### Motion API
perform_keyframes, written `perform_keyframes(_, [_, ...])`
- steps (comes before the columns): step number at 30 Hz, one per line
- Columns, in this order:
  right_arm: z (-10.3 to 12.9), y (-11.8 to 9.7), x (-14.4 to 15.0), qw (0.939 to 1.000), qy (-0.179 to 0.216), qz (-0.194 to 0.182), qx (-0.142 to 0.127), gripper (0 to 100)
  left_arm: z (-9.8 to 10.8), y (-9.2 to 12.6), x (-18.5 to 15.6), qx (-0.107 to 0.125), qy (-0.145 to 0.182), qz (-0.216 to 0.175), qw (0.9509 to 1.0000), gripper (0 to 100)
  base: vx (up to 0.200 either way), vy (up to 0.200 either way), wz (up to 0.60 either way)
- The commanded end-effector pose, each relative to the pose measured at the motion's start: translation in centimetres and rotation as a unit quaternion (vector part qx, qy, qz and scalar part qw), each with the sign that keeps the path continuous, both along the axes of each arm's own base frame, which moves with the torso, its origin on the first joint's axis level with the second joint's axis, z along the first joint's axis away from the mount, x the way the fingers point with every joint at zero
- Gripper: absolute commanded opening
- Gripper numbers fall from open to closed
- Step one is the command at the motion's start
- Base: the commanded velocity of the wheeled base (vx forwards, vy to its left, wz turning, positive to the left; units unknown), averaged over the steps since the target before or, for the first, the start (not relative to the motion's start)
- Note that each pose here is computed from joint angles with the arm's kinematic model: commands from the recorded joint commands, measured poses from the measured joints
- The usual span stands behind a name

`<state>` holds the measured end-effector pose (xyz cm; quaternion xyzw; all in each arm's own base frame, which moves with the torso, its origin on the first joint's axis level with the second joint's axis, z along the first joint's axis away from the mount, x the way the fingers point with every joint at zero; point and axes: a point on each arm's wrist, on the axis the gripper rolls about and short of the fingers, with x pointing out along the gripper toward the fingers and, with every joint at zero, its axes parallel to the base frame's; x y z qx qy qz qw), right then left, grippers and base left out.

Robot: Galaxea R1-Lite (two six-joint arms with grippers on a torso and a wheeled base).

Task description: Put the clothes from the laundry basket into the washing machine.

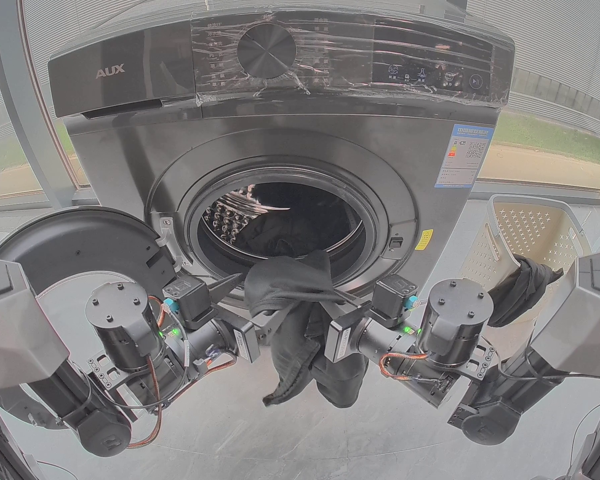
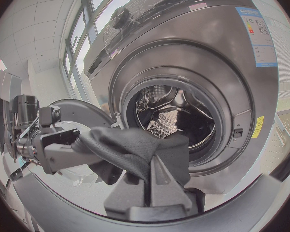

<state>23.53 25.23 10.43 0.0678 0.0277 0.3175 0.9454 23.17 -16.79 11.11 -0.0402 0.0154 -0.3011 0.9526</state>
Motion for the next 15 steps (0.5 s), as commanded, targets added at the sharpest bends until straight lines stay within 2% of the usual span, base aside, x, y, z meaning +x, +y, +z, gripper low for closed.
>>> perform_keyframes(1, [0.4,-0.4,0.6,0.9999,-0.006,-0.01,0.007,0,-0.7,0.3,-0.3,0.008,0.015,-0.001,0.9999,100,0.0,0.0,0.0])
perform_keyframes(11, [1.0,-0.2,1.1,0.9996,-0.013,-0.018,0.016,0,-3.7,0.6,-0.9,0.046,0.06,-0.008,0.9971,100,0.0,0.0,0.0])
perform_keyframes(15, [0.9,-0.4,1.3,0.9995,-0.012,-0.023,0.016,0,-4.6,0.6,-1.4,0.058,0.079,-0.039,0.9945,100,0.0,0.0,0.0])
